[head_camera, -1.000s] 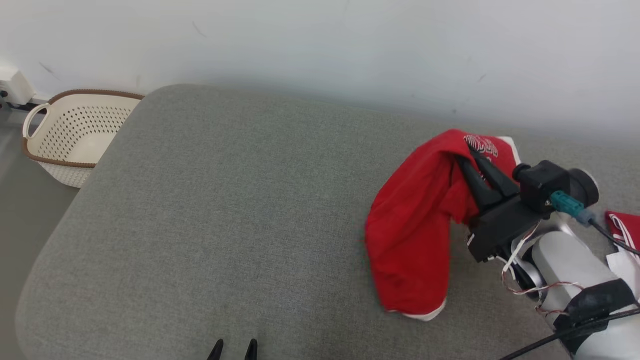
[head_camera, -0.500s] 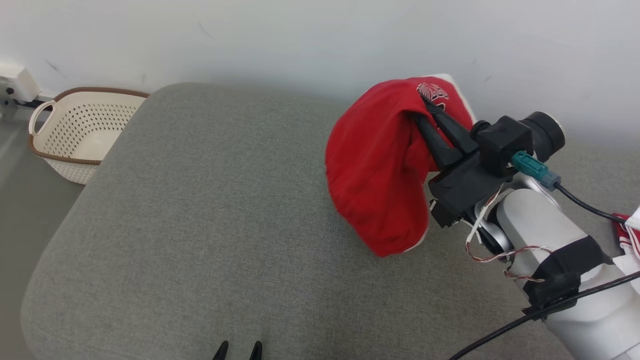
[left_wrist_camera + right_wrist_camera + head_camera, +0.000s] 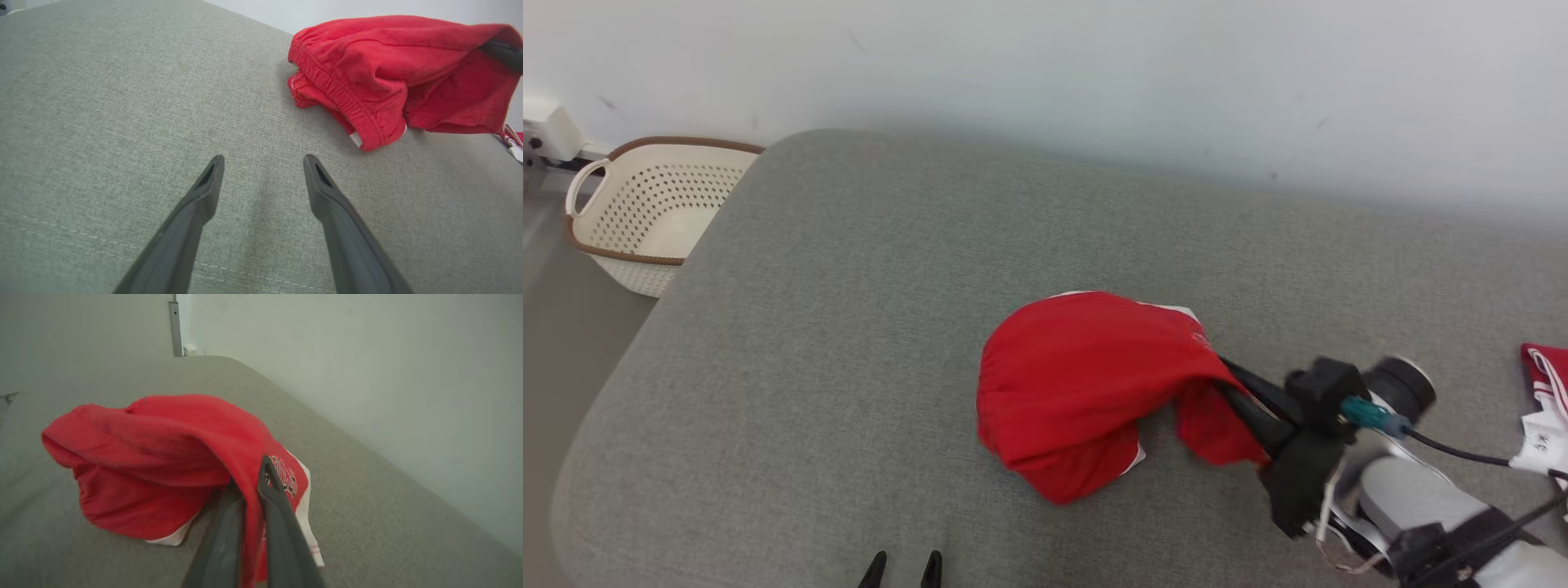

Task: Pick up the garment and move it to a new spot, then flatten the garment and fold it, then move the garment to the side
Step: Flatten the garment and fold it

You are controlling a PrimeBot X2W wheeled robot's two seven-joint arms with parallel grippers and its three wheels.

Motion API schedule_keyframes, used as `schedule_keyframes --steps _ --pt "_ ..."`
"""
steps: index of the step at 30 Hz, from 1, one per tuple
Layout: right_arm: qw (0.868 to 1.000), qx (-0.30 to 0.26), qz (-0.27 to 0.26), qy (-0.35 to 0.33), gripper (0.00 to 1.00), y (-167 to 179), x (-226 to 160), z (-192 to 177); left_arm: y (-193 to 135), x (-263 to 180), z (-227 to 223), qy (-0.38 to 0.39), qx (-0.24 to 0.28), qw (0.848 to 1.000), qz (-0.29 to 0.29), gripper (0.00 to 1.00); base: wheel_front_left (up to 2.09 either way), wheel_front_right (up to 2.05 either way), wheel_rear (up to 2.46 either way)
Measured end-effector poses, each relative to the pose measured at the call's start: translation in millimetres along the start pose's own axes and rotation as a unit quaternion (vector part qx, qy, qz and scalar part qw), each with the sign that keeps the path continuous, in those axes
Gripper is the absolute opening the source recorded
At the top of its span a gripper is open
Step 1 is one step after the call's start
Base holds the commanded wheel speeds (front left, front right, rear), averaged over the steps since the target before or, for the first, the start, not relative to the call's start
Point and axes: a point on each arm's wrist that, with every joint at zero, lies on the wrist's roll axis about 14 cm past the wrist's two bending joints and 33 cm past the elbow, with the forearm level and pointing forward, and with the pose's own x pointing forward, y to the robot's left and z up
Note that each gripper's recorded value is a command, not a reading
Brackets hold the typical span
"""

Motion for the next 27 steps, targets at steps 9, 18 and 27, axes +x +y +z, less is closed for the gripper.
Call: schedule_keyframes --steps 9,18,27 --pt "0.993 0.033 -0.044 0.101 0.09 -17.6 -56.9 -70.9 -14.7 15.9 9.0 -0.013 0.005 1.000 -0.028 1.00 0.00 0.00 0.00" --pt "0.984 0.103 -0.120 0.080 1.00 -39.1 -75.6 -72.3 -28.0 37.0 37.7 -0.055 0.014 0.997 -0.051 1.00 0.00 0.00 0.00" --pt "0.963 0.119 -0.240 -0.004 1.00 -77.5 -106.0 -42.6 -45.0 52.8 58.9 -0.085 0.025 0.993 -0.078 1.00 0.00 0.00 0.00"
